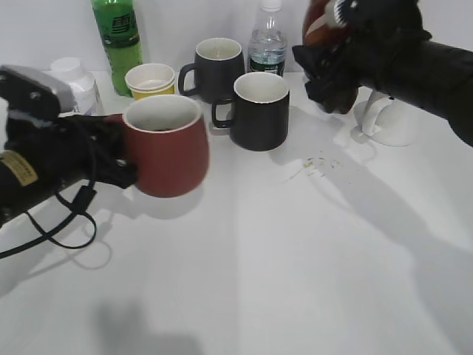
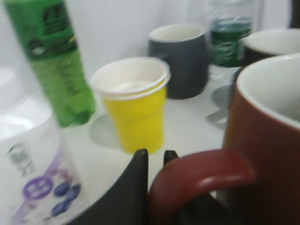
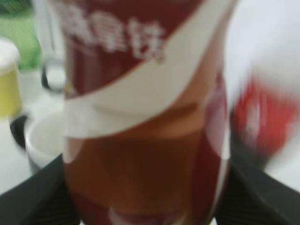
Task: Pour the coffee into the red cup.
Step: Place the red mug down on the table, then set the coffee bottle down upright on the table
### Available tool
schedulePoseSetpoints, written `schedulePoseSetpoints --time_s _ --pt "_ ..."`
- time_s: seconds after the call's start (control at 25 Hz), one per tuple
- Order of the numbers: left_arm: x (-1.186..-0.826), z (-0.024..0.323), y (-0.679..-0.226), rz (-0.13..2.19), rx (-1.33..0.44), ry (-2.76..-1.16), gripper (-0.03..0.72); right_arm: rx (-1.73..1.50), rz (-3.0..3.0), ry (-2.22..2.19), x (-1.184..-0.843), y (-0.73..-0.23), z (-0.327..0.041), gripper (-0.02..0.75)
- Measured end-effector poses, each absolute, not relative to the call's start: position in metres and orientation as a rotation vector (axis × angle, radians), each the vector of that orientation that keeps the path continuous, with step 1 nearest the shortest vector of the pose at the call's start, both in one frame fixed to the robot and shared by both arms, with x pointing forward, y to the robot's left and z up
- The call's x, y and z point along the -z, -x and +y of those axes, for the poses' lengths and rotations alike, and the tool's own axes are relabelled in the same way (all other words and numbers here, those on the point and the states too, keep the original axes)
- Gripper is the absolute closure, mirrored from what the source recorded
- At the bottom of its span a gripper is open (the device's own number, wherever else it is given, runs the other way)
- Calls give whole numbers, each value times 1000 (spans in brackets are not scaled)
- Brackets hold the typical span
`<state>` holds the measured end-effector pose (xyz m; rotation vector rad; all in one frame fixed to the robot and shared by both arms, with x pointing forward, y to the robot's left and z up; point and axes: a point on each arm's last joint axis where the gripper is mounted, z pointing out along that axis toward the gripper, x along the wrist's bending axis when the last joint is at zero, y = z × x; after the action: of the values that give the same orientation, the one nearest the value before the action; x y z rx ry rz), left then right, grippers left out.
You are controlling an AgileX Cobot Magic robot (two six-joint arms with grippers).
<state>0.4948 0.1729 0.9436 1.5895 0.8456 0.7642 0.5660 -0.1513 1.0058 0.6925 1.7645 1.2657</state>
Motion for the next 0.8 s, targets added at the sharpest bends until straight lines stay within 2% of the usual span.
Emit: schedulePoseSetpoints --time_s 0.4,0.6,0.8 --pt "-917 188 -508 967 -927 -1539 620 -1247 1790 -1162 -967 -548 -170 227" --pt "-893 189 -517 1031 -935 -1573 620 -1231 1792 -1205 -952 -543 -173 228" --pt "-892 181 -534 1016 -948 -1547 620 -1215 1803 -1224 -942 -545 -173 228"
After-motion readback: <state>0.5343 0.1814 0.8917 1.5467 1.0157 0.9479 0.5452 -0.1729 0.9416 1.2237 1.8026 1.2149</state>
